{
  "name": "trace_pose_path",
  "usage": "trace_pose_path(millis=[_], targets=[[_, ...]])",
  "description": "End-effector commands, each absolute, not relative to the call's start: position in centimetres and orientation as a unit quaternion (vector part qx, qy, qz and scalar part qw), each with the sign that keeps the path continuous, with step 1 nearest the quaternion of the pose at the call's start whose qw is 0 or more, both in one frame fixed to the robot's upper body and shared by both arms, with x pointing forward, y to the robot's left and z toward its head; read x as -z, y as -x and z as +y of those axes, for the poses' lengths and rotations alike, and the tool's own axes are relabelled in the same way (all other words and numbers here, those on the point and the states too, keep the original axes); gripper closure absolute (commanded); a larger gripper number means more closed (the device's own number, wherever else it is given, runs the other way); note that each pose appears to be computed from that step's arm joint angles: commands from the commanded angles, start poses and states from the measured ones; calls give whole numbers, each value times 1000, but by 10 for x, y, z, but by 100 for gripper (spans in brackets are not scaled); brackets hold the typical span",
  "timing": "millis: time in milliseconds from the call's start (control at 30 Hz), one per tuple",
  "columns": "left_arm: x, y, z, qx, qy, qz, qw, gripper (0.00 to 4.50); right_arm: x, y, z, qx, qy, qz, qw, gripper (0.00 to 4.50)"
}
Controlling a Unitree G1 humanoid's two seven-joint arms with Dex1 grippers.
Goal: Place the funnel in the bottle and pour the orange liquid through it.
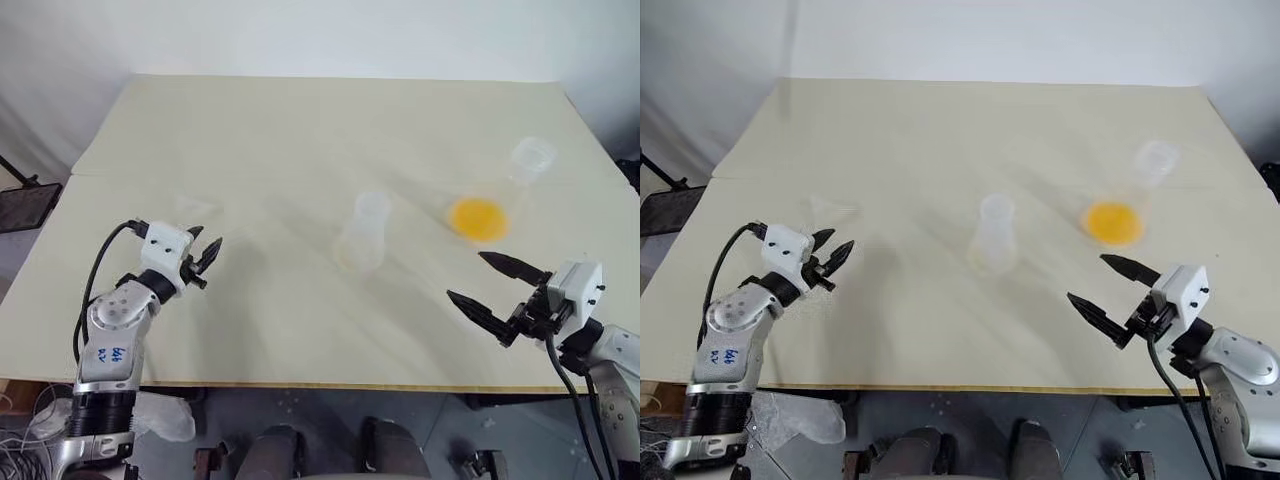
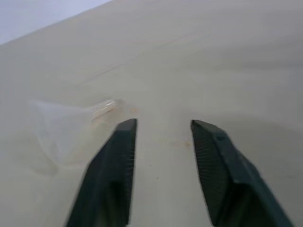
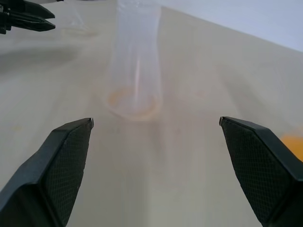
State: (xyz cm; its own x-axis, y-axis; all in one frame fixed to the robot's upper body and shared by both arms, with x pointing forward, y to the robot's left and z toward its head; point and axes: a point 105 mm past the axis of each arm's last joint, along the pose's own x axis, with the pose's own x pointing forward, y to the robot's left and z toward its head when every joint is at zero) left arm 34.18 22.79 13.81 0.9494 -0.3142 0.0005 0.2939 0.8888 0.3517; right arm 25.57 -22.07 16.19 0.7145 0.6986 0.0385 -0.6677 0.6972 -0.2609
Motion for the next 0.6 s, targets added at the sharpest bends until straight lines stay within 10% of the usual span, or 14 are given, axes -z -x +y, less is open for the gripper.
trace_pose_path(millis=[33,167,600], targets=[[-143,-333,239,112,-183,-49,975,129,-172,-253,-221,-383,128,-79,912,0],[-155,-341,254,73,-163,-73,981,5,-174,-260,-220,-391,131,-79,907,0],[-138,-380,249,138,-154,-33,978,1,-177,-261,-218,-391,134,-83,907,0]])
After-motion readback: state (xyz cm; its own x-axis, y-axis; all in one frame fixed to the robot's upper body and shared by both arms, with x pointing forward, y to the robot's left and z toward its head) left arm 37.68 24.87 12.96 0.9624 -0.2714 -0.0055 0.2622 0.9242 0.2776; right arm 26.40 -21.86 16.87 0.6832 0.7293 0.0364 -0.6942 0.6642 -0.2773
